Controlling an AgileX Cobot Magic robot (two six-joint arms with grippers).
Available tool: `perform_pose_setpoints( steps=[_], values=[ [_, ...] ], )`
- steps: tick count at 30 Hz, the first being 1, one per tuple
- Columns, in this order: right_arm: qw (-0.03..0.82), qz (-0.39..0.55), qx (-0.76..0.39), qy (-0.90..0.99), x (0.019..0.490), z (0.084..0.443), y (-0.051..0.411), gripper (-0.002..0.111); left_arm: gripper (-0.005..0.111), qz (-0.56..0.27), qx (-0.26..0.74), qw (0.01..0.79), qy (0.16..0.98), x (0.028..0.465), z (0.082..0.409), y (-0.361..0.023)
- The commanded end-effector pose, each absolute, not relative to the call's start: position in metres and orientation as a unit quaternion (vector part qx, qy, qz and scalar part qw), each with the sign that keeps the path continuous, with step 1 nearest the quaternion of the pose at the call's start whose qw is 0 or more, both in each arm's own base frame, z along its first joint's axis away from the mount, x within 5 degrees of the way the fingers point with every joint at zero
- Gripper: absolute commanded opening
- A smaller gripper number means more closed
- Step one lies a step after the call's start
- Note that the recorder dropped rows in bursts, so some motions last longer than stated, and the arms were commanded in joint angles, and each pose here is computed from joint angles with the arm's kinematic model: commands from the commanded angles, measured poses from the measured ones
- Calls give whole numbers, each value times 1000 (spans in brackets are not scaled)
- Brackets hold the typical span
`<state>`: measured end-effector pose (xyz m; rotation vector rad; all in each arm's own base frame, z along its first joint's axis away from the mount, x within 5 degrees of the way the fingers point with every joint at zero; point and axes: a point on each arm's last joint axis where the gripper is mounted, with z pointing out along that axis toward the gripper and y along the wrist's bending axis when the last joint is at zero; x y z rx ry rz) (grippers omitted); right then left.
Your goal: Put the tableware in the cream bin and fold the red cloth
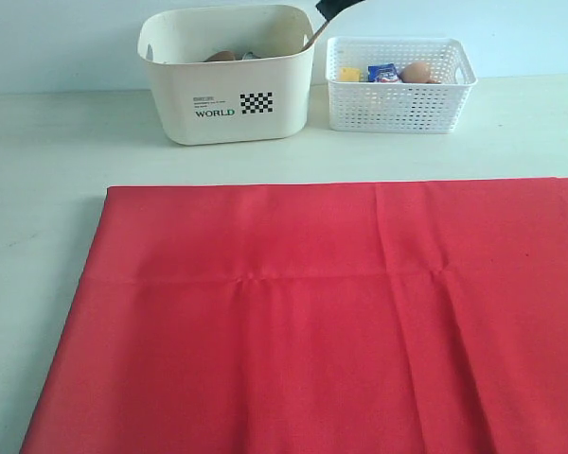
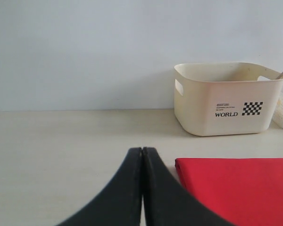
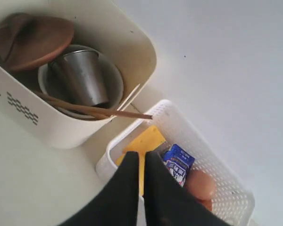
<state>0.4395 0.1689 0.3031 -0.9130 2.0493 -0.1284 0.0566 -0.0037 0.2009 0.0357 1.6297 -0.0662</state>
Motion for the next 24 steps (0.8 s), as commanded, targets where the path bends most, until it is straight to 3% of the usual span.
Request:
perform_pose_setpoints(
  steps=[1,14,24],
  values=[
    [434,-41,-343,832,419,321,159,0,1,-38,14,687,726,56,200,-4],
    [415,-27,-308,856,345,347,128,0,1,-38,14,687,726,56,200,-4],
    [467,3,-247,849,256,380,93,0,1,-38,14,687,726,56,200,-4]
  ],
)
